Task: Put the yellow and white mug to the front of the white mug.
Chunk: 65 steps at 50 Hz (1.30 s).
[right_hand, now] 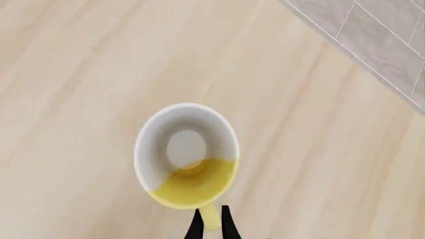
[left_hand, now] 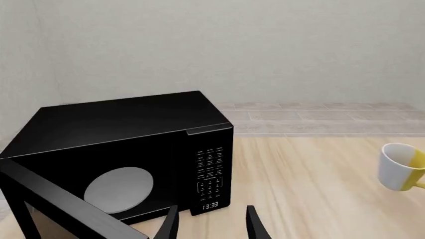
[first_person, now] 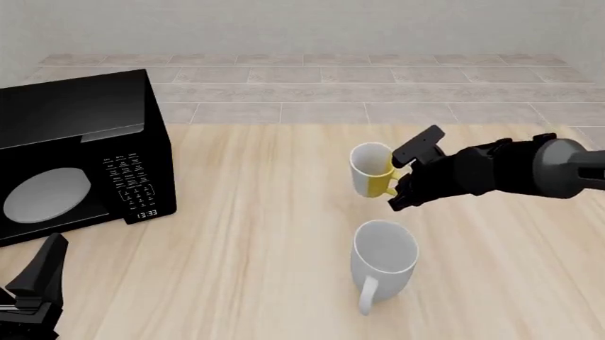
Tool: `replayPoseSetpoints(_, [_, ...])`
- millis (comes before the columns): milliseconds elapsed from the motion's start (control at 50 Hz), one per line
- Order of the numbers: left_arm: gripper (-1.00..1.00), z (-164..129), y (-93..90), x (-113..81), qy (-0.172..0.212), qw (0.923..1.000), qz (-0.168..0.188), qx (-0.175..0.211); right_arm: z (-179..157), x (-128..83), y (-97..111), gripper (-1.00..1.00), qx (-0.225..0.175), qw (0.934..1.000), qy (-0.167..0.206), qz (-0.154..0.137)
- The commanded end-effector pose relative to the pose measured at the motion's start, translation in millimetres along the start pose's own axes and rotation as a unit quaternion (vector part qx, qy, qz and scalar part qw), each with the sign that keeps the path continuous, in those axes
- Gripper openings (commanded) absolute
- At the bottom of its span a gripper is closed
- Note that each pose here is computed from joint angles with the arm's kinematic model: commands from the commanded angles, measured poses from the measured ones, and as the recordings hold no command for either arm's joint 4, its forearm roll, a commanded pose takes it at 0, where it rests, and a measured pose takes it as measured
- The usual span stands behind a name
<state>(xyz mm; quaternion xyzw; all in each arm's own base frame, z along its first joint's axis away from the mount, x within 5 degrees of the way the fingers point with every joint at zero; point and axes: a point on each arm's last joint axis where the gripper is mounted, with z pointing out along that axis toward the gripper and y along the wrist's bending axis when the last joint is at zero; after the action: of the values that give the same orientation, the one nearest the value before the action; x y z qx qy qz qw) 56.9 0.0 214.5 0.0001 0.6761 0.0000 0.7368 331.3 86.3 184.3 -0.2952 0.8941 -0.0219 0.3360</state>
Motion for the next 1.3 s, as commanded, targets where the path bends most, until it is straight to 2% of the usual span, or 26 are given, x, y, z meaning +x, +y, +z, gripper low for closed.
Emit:
replayPoseSetpoints(20, [1.0, 0, 0.0, 0.0, 0.0, 1.0, 0.0, 0.0, 9, 9, -7, -1.0, 0.005, 0.9998, 0.01, 0.015])
replayPoseSetpoints(600, [1.0, 0, 0.0, 0.0, 0.0, 1.0, 0.0, 0.0, 22, 23, -1, -1.0, -0.005, 0.9991, 0.035, 0.025])
replayPoseSetpoints(1040, [1.0, 0, 0.0, 0.0, 0.0, 1.0, 0.0, 0.0, 26, 24, -4, -1.0, -0.005, 0.9987, 0.042, 0.028])
replayPoseSetpoints(1060, [1.0, 0, 0.0, 0.0, 0.0, 1.0, 0.0, 0.0, 26, 24, -4, 1.0, -0.005, 0.9987, 0.042, 0.027])
replayPoseSetpoints(1300, [1.0, 0, 0.0, 0.0, 0.0, 1.0, 0.0, 0.0, 10, 14, -6, 1.0, -0.001, 0.9993, 0.028, 0.024])
